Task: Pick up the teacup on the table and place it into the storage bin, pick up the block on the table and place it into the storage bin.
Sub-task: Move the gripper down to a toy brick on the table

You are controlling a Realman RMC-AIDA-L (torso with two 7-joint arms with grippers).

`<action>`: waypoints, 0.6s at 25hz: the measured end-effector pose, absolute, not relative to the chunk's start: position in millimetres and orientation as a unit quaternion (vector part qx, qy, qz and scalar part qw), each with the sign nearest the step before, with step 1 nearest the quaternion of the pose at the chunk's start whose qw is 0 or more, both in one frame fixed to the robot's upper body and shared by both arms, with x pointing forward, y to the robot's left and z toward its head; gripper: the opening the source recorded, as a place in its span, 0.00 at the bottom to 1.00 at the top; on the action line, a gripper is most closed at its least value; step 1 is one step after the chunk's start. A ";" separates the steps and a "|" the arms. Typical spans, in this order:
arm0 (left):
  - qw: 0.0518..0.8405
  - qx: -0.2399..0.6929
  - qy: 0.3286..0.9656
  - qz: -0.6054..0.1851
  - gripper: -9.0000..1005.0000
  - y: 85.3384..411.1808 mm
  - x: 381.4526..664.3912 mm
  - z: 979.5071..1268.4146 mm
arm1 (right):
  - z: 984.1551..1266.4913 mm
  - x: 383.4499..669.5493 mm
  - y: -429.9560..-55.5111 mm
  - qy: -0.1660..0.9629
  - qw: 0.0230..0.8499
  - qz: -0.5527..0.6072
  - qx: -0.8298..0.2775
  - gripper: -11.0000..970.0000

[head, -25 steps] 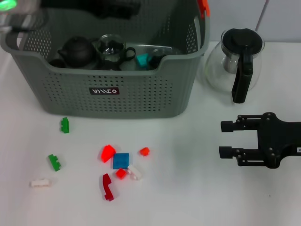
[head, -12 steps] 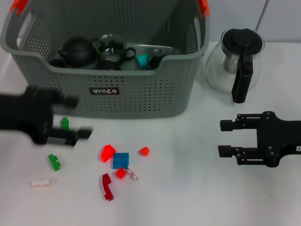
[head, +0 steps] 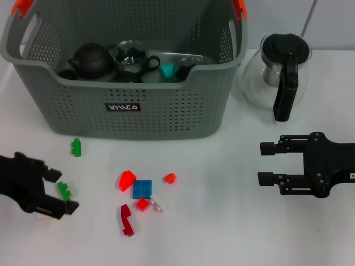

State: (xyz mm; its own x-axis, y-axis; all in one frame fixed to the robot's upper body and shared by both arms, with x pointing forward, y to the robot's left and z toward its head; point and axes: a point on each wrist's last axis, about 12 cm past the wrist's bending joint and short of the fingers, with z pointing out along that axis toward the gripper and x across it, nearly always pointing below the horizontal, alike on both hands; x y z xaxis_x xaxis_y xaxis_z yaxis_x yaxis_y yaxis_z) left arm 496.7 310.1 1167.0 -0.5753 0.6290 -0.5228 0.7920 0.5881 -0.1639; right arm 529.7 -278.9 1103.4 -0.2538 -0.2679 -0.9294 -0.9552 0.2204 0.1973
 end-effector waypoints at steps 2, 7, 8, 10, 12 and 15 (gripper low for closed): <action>0.188 0.400 0.878 -0.181 0.82 308.2 499.3 1163.6 | 1103.3 529.8 -278.9 0.668 0.405 0.424 -0.458 0.71; 0.148 0.300 0.929 -0.159 0.82 308.0 508.6 1159.9 | 1103.1 529.6 -279.1 0.669 0.405 0.424 -0.457 0.71; 0.140 0.269 0.940 -0.158 0.82 308.7 510.3 1159.7 | 1103.0 529.5 -279.2 0.669 0.405 0.424 -0.457 0.71; 0.124 0.204 0.958 -0.161 0.82 310.2 512.8 1158.9 | 1102.8 529.3 -279.4 0.669 0.405 0.424 -0.457 0.71; 0.111 0.162 0.966 -0.170 0.82 310.8 513.4 1156.5 | 1102.8 529.3 -279.5 0.669 0.405 0.423 -0.457 0.71; 0.086 0.122 0.971 -0.187 0.82 309.5 513.5 1148.9 | 1104.2 530.4 -279.1 0.668 0.405 0.422 -0.459 0.71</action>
State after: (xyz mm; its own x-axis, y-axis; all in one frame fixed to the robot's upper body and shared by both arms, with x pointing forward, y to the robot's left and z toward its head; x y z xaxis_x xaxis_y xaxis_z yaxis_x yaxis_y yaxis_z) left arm 513.5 309.5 1148.9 -0.9556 0.2041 -0.2124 0.2685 0.9003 -0.3426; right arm 530.4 -279.1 1104.2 -0.2497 -0.2710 -0.9296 -0.9560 0.2217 0.1922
